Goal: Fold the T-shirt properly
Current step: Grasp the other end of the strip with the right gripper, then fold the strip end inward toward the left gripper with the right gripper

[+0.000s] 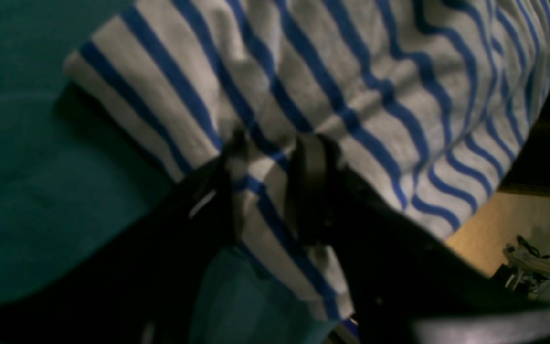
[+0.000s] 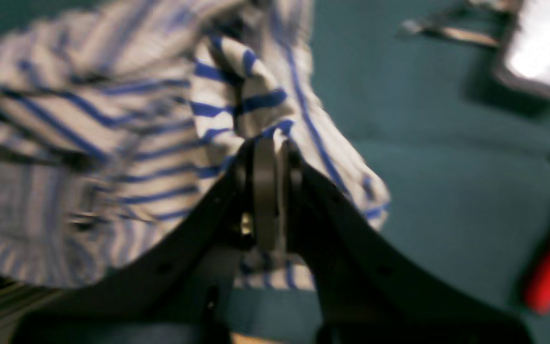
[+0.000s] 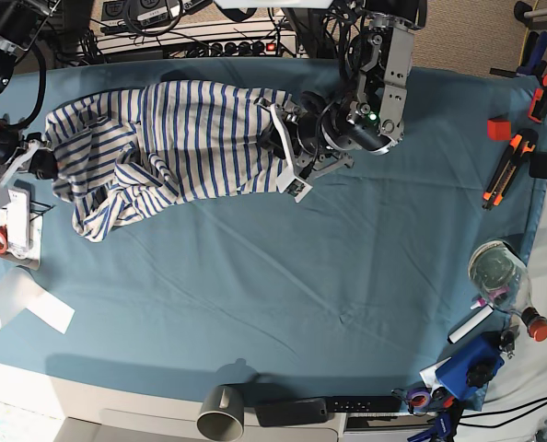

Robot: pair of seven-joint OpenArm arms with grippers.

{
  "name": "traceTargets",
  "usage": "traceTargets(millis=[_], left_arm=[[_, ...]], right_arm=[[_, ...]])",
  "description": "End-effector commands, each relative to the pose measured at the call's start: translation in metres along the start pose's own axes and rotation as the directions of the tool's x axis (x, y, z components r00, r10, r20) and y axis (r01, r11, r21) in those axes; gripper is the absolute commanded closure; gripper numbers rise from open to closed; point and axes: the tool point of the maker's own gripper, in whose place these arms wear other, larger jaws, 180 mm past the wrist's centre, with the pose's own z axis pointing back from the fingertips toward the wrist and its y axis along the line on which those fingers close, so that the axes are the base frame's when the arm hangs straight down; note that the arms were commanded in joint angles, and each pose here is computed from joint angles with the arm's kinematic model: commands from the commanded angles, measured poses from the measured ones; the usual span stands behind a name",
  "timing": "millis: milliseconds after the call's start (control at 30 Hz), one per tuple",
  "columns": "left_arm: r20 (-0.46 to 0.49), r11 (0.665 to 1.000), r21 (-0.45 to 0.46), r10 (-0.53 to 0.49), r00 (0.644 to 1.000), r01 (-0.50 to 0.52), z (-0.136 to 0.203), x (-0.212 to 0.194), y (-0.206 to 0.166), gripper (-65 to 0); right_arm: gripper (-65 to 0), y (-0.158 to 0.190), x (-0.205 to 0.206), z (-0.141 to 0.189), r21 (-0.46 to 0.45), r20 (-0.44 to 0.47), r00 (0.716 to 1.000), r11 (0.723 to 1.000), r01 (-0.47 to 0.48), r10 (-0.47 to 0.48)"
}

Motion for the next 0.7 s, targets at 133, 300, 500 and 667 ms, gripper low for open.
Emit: traceTargets(millis=[133, 300, 500, 667], left_arm=[[0.038, 1.0, -0.006, -0.009, 0.999, 0.01, 0.002, 0.012, -0.003, -16.5], [0.038, 1.0, -0.006, -0.009, 0.999, 0.01, 0.002, 0.012, -0.003, -16.5], [0.038, 1.0, -0.006, -0.009, 0.999, 0.01, 0.002, 0.012, -0.003, -16.5], [0.039, 1.0, -0.006, -0.009, 0.999, 0.01, 0.002, 0.012, -0.003, -16.5]], right_arm=[[0.0, -0.028, 0.012, 0.012, -0.147, 0.016, 1.0, 0.989, 0.019, -0.017], [-5.2, -0.025, 0.009, 0.011, -0.131, -0.007, 0.999, 0.99, -0.045, 0.044], [-20.7, -0.027, 0.016, 0.015, -0.137, 0.002, 0.998, 0.988, -0.065, 0.066], [-20.6, -0.04, 0.043, 0.034, -0.181, 0.052, 0.995, 0.981, -0.071, 0.081]])
